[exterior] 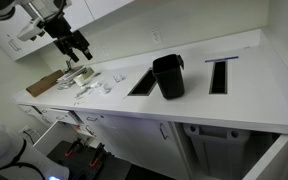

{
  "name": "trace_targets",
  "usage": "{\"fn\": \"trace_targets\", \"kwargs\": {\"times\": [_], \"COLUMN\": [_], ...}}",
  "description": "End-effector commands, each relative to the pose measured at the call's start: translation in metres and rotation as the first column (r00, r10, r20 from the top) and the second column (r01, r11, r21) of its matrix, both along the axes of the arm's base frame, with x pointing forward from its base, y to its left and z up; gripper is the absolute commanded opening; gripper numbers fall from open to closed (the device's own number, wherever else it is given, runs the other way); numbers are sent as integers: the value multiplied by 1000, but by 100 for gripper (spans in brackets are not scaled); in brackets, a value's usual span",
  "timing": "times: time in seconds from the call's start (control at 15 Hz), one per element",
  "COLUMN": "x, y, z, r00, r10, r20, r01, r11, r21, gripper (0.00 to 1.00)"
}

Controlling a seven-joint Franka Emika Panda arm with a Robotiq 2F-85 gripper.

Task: Put the white paper closest to you in the black bin

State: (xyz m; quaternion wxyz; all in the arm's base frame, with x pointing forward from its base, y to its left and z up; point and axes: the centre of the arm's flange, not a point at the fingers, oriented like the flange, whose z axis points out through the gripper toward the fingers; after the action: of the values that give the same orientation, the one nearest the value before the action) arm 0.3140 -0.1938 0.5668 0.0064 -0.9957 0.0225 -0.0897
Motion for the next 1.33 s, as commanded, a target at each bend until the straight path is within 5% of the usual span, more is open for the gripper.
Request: {"fn": "trace_targets", "kwargs": {"times": [0.0,0.73,1.27], "x": [16,106,156], "y": [27,167,226], "z": [-20,-133,-203], "r00": [999,987,986], "r10": [51,98,101], "r20": [14,124,135], "r01": [-52,-109,-112], "r11": [998,991,991], "r21": [38,83,77], "gripper": [100,100,100]}}
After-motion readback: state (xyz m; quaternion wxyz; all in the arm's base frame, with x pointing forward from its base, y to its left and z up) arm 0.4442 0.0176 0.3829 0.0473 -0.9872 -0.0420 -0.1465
